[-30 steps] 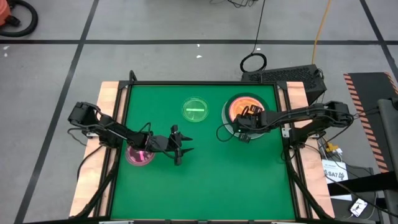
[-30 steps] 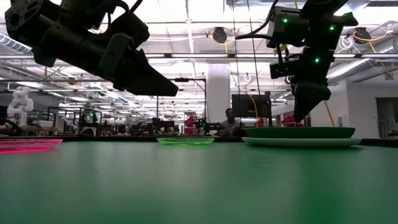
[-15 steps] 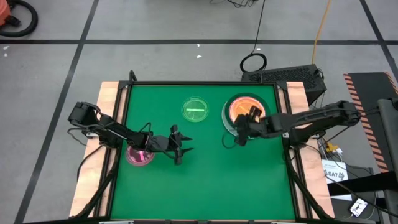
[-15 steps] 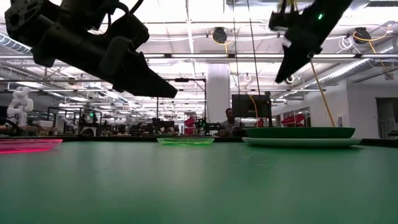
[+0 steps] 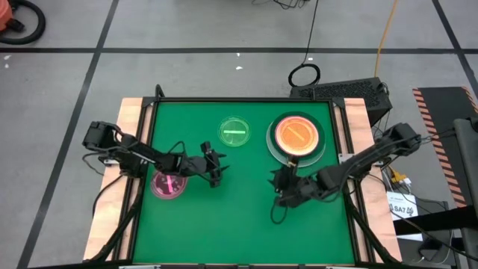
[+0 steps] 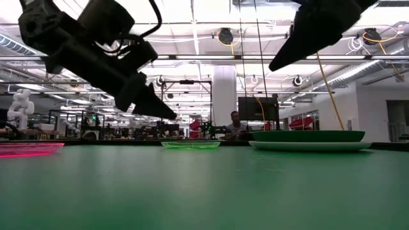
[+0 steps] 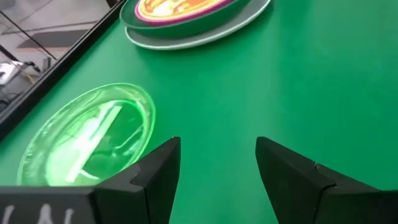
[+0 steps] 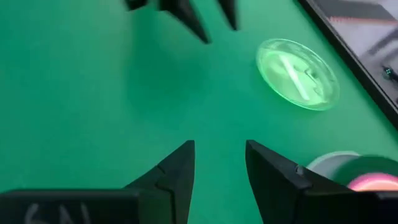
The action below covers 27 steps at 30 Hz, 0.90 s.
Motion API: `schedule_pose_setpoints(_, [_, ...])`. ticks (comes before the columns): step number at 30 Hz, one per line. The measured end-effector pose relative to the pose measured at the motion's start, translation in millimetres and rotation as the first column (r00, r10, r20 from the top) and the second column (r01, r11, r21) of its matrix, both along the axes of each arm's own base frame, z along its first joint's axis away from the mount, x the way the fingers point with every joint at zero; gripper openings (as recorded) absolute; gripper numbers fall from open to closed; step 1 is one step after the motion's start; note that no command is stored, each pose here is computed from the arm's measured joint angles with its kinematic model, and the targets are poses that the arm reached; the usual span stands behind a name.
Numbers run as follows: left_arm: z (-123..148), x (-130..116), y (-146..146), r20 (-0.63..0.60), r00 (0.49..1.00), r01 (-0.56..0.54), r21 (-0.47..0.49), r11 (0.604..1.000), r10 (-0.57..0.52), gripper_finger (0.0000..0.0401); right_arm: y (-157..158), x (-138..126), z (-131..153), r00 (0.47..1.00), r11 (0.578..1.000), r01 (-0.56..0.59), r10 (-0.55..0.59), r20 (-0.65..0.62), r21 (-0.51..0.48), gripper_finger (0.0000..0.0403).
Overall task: Stack plastic plates
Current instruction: Stack the green transparent plate on the orange transparent plate
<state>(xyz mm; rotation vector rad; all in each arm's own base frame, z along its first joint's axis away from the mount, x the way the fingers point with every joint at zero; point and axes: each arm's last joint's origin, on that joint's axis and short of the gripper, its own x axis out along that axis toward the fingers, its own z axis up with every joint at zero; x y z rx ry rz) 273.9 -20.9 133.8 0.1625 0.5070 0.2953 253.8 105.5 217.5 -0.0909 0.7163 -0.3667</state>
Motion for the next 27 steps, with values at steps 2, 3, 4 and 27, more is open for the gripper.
schedule_pose_setpoints(2, [0, 1, 5, -0.031, 0.999, -0.003, 0.028, 1.000, 0.004, 0.0216, 5, 3, -5, 0.999, 0.999, -0.037, 0.037, -0.014, -0.026, 0.0135])
schedule_pose_setpoints(3, [1, 3, 7, -0.048, 0.999, -0.006, 0.039, 0.999, 0.008, 0.0216, 7, 4, -8, 0.998, 0.998, -0.051, 0.050, -0.025, -0.037, 0.0135])
schedule_pose_setpoints(4, [3, 6, 10, -0.064, 0.998, -0.011, 0.047, 0.999, 0.014, 0.0216, 8, 5, -10, 0.998, 0.997, -0.058, 0.057, -0.035, -0.046, 0.0134])
schedule_pose_setpoints(27, [18, 21, 47, -0.271, 0.963, 0.000, 0.038, 0.999, 0.010, 0.0216, 14, 4, -18, 0.987, 0.990, -0.133, 0.128, -0.101, -0.042, 0.0134])
